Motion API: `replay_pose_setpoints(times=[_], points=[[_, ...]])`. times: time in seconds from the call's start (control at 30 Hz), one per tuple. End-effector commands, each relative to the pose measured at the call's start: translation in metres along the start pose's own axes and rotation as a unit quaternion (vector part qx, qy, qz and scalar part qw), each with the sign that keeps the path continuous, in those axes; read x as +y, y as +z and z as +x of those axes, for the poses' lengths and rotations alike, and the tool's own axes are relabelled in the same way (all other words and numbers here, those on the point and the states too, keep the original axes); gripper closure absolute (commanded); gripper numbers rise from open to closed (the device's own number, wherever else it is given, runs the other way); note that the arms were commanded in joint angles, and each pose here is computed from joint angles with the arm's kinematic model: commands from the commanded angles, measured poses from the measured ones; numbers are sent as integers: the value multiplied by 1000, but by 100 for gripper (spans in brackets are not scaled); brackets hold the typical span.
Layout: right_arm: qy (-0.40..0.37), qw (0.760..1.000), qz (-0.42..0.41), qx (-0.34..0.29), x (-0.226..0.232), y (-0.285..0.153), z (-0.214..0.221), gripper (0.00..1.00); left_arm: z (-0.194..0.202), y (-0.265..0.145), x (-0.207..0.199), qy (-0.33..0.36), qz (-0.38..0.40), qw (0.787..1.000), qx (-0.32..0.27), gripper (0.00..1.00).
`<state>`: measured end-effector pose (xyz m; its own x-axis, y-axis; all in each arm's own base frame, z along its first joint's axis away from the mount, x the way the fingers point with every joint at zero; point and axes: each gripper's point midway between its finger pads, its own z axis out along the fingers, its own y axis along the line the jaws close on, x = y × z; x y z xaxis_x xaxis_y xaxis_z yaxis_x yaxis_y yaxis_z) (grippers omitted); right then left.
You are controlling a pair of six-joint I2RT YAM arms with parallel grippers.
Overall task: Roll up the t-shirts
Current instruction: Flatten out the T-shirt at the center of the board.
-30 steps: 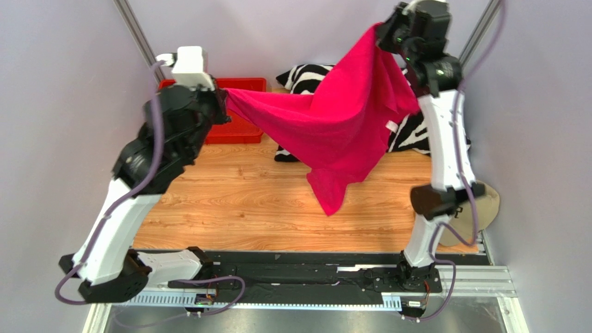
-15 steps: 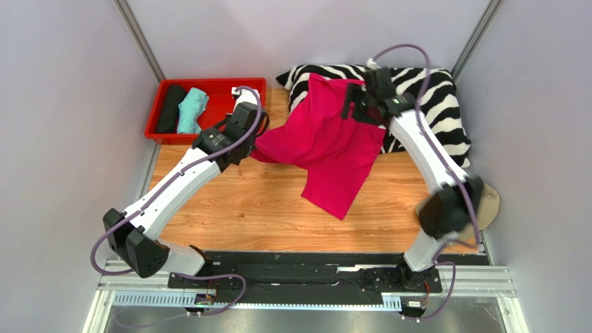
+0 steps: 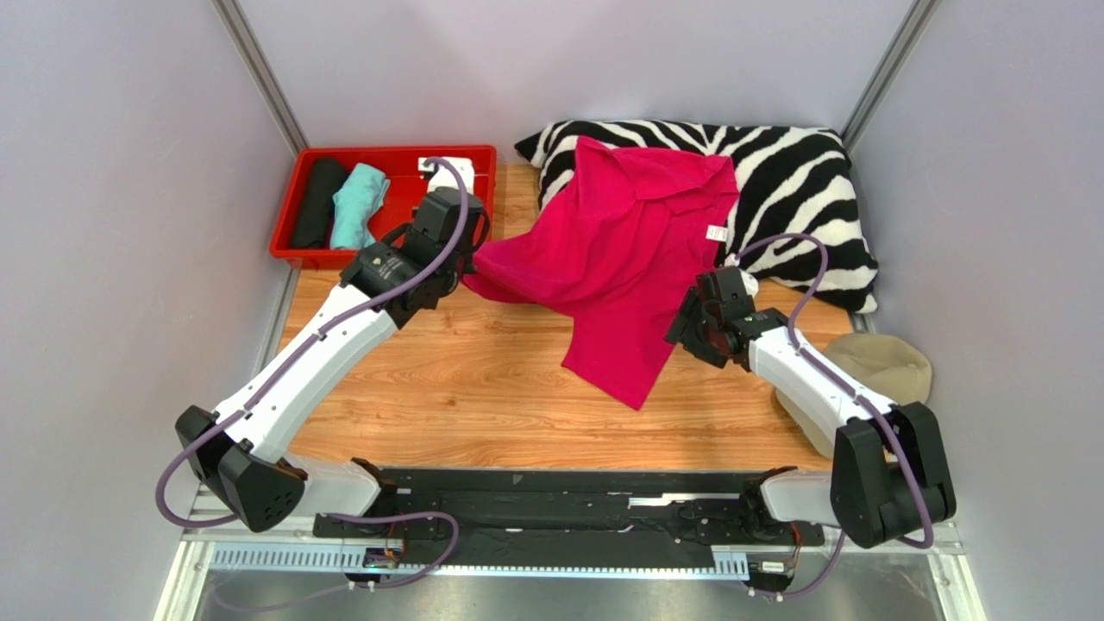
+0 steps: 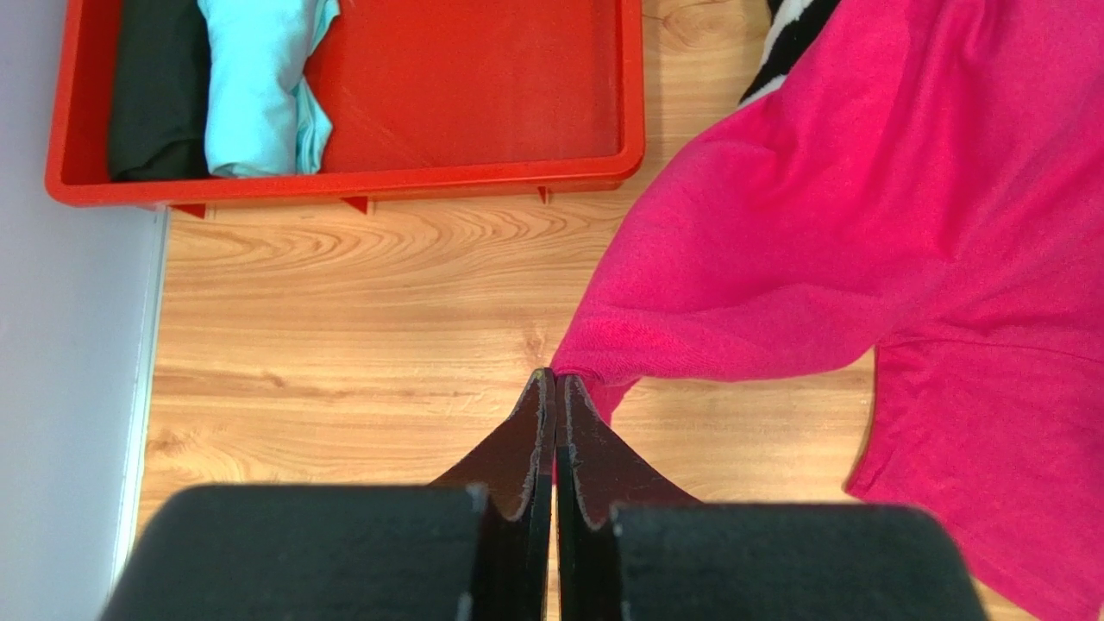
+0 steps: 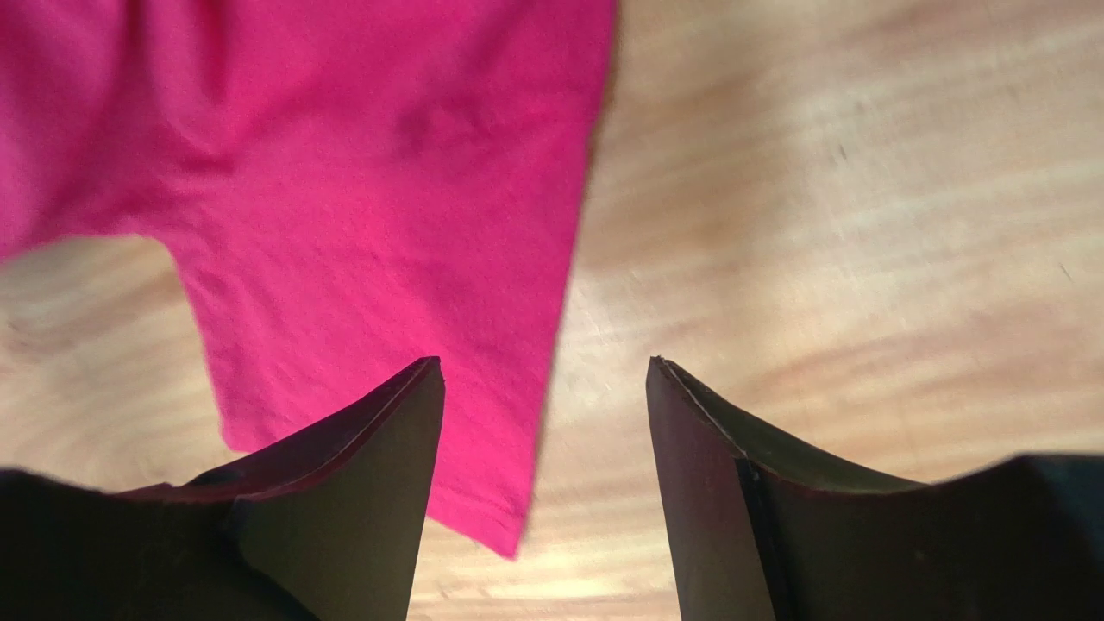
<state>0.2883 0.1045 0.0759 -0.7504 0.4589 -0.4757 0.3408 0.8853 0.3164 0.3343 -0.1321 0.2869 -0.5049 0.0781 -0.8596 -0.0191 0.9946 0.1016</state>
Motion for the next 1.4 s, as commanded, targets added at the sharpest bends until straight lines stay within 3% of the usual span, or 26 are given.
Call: replay_pose_setpoints(times=[0.0,0.47,0.77,0.87,0.9,0.97,1.07,1.17,1.37], points=[[47,994,-55,-76,29,9,-45,38,-21,-3,-4,-24,9,999,-28,100],[89,993,-43,-68,15,63,-61,44,-31,0,-4,-9,4,999,-36,100],[104,993,-34,-43,7,83,-44,47,-31,6,-5,-4,-3,999,-34,100],[109,993,-32,-36,6,91,-40,60,-30,7,-5,-2,-4,999,-31,100],[111,993,-31,-35,6,92,-40,79,-30,8,-5,-2,-5,999,-32,100],[113,993,-31,-33,6,91,-41,96,-30,8,-3,0,-11,999,-33,100],[99,994,-23,-41,7,74,-51,100,-35,6,5,-6,-22,999,-43,100],[78,993,-12,-90,13,23,-88,100,-47,-1,16,-8,-37,997,-65,100],[46,967,-56,-246,38,-134,-172,100,-81,-34,38,-22,-46,991,-124,100]])
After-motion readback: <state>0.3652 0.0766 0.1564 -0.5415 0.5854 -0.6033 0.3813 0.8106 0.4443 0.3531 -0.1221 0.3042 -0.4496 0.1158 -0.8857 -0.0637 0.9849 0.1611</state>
